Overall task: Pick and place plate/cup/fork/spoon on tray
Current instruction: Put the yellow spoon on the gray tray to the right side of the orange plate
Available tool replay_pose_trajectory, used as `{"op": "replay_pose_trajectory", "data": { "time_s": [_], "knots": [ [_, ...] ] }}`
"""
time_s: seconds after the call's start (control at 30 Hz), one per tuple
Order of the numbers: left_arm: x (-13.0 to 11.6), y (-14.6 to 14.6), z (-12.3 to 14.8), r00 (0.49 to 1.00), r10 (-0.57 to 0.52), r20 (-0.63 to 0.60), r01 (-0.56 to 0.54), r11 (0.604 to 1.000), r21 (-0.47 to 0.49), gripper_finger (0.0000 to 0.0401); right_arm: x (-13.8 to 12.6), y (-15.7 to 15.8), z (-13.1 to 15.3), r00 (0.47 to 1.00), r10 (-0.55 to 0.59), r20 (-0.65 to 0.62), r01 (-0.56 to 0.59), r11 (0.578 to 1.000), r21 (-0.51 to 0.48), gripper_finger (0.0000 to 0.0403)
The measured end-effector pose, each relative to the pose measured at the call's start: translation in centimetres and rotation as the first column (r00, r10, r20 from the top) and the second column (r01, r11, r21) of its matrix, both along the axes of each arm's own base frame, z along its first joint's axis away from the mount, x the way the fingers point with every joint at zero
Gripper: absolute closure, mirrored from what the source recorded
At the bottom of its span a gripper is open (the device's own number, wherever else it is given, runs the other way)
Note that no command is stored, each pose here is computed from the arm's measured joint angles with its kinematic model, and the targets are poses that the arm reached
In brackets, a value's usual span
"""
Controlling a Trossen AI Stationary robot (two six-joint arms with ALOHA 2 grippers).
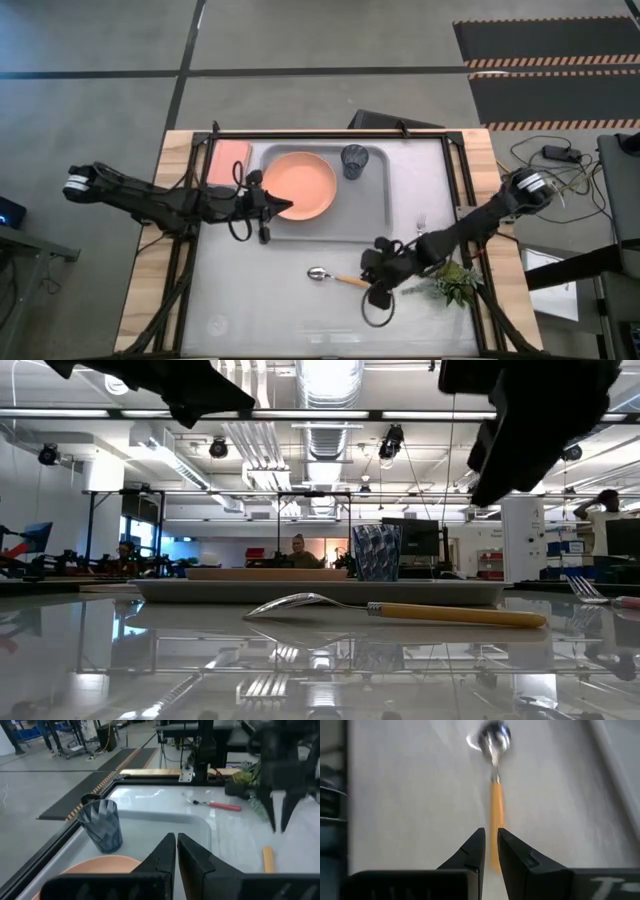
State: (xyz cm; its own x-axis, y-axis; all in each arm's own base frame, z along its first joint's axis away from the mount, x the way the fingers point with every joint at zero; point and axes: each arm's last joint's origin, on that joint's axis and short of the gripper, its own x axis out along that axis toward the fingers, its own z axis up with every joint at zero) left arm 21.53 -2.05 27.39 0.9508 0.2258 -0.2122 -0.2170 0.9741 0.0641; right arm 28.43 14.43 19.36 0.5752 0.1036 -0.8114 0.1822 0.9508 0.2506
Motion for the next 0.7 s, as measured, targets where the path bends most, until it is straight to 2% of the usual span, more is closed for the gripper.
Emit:
{"op": "replay_pose_trajectory", "data": {
  "time_s": [0.37,0.6,0.7],
  "knots": [
    [0.2,0.0,-0.3,1.000,-0.002,-0.016,0.002,1.000,0.010,0.0400,3.9,1.9,-2.7,0.997,0.063,-0.045,-0.068,0.991,-0.111,0.0364],
    [0.2,0.0,-0.2,1.000,-0.001,-0.007,0.001,1.000,0.009,0.0399,4.9,2.3,-3.1,0.998,0.061,-0.027,-0.064,0.988,-0.142,0.0364],
    [0.2,0.0,-0.1,1.000,-0.001,-0.002,0.001,1.000,0.008,0.0399,4.9,2.3,-3.3,0.999,0.051,-0.018,-0.053,0.989,-0.138,0.0349]
  ]
}}
